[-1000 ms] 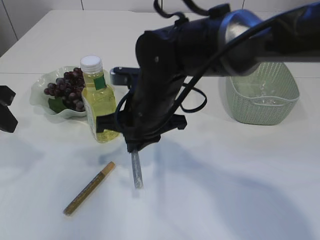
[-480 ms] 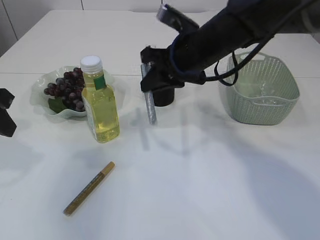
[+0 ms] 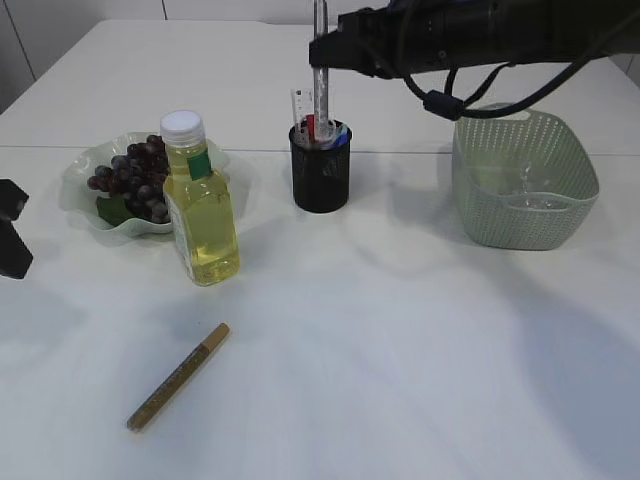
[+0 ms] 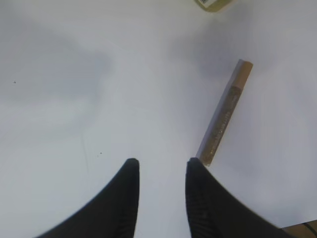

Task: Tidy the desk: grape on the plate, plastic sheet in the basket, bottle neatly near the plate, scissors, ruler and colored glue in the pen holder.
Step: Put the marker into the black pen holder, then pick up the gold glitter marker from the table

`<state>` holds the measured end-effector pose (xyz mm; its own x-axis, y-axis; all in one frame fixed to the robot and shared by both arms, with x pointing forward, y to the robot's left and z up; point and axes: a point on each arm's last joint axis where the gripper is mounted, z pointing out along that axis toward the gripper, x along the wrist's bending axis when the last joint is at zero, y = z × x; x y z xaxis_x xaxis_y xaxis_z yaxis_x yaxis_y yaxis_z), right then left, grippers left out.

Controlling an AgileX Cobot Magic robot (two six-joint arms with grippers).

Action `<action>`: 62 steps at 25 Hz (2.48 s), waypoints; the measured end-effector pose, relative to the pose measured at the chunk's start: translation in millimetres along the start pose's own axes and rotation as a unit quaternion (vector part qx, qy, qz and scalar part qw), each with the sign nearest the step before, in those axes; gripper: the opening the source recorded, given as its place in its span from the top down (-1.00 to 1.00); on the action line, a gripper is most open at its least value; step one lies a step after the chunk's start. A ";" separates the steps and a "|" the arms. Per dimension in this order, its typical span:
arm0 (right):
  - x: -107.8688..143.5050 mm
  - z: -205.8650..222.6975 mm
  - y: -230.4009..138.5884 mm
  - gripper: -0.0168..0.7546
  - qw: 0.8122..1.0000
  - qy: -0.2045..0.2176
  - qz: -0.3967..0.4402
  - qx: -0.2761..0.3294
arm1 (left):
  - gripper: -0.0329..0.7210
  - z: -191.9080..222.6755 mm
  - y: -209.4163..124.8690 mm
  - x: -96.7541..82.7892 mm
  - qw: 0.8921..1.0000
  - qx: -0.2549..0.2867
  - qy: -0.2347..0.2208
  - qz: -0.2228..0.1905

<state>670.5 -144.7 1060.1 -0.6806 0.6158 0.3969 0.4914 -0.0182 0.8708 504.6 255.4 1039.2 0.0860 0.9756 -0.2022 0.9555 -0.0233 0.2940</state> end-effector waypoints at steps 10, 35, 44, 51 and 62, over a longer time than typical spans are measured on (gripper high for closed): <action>-42.7 43.6 8.6 0.68 0.989 -0.012 -0.119 -0.087 | 0.29 0.0 -1.1 -0.2 1.000 0.006 -0.001 0.000; -87.7 85.0 -24.1 -0.24 0.985 -0.034 -0.154 -0.076 | 0.29 0.0 -2.5 -0.3 1.000 0.014 -0.001 0.000; -40.2 31.0 26.7 -0.14 0.993 -0.084 -0.066 0.057 | 0.29 0.0 -2.5 -0.3 1.000 0.014 -0.001 0.000; 6.5 -39.5 47.9 -0.05 0.960 -0.173 -0.011 0.220 | 0.29 0.0 -2.4 -0.3 1.000 0.013 -0.001 0.000; 54.7 -100.4 30.7 -0.04 0.914 -0.251 0.033 0.318 | 0.28 0.2 -2.5 -3.8 1.000 0.013 -0.014 0.020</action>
<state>593.9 -190.7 1137.7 -0.3817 0.9164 0.1208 0.8471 0.2945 0.4423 501.9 251.7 1039.1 0.1310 0.9672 -0.2174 0.9582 -0.0673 0.2779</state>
